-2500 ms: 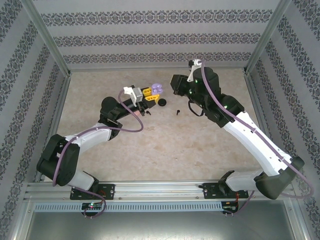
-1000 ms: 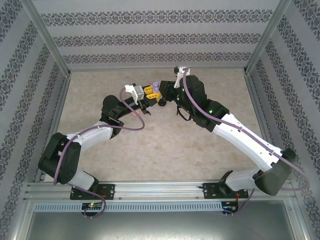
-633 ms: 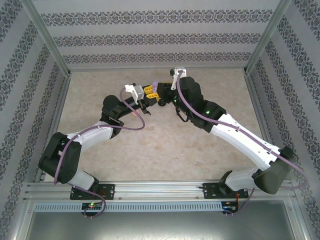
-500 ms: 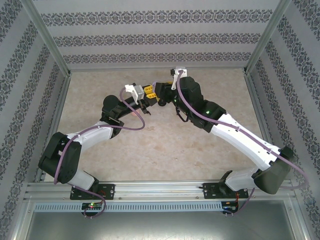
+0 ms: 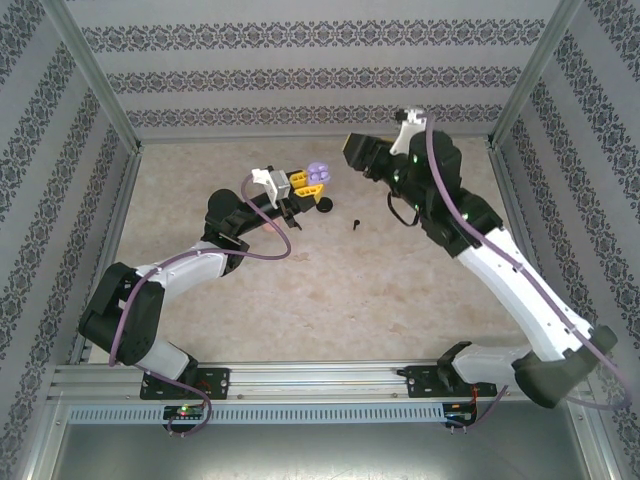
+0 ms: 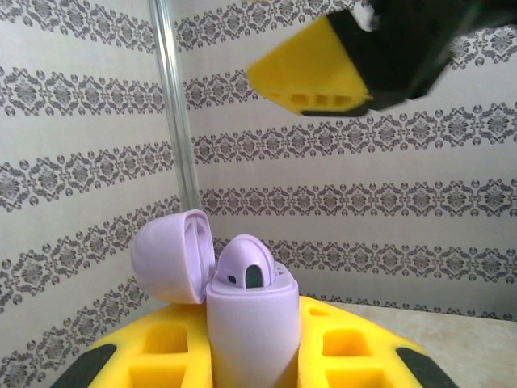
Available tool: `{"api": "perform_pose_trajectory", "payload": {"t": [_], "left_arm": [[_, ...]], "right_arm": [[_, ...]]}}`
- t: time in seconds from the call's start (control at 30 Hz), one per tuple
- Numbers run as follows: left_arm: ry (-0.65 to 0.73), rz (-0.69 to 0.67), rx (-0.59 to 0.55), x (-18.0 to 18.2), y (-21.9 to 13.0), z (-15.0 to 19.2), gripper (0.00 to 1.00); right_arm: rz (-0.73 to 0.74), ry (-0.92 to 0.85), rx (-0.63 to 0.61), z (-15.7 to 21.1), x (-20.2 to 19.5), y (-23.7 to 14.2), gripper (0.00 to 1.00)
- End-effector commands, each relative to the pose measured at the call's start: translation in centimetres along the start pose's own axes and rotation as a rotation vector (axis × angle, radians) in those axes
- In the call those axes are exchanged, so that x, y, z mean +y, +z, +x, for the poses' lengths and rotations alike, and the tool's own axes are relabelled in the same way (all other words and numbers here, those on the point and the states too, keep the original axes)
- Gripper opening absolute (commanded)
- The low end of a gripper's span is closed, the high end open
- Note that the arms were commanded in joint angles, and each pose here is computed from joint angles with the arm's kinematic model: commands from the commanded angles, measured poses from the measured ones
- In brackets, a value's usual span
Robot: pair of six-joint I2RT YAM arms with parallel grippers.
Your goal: Insert the wireless bluetooth earbuds into the charging case
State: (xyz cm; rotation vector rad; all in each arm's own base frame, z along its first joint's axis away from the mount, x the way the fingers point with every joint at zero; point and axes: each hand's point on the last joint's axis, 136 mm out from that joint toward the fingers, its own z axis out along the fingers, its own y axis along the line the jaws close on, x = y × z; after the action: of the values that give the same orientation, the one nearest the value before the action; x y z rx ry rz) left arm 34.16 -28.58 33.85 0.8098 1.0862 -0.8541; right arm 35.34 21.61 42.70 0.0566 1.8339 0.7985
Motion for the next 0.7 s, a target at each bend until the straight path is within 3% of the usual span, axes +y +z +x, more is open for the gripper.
{"api": "perform_pose_trajectory", "payload": {"t": [0.0,0.1,0.27,0.37,0.53,0.67], "left_arm": [[-0.009,0.074,-0.012,-1.3,0.7,-0.7,0.0],[-0.029,0.104,0.013,-1.8,0.9,0.1,0.0],[-0.046,0.115,0.032,-2.1,1.1,0.9,0.0],[-0.05,0.112,0.037,-2.0,1.3,1.1,0.0],[-0.05,0.084,0.051,-1.4,1.5,1.6,0.0],[-0.071,0.072,0.051,-1.0,1.6,2.0,0.0]], "right_arm": [[-0.031,0.054,0.224,3.6,-0.6,3.1,0.41],[-0.047,0.052,0.321,4.9,-0.6,5.5,0.23],[-0.075,0.062,0.452,7.6,-0.4,7.9,0.11],[-0.089,0.051,0.491,9.0,0.1,7.5,0.05],[-0.077,0.022,0.505,10.7,-0.1,3.6,0.02],[-0.006,0.051,0.44,10.4,-2.4,1.4,0.03]]}}
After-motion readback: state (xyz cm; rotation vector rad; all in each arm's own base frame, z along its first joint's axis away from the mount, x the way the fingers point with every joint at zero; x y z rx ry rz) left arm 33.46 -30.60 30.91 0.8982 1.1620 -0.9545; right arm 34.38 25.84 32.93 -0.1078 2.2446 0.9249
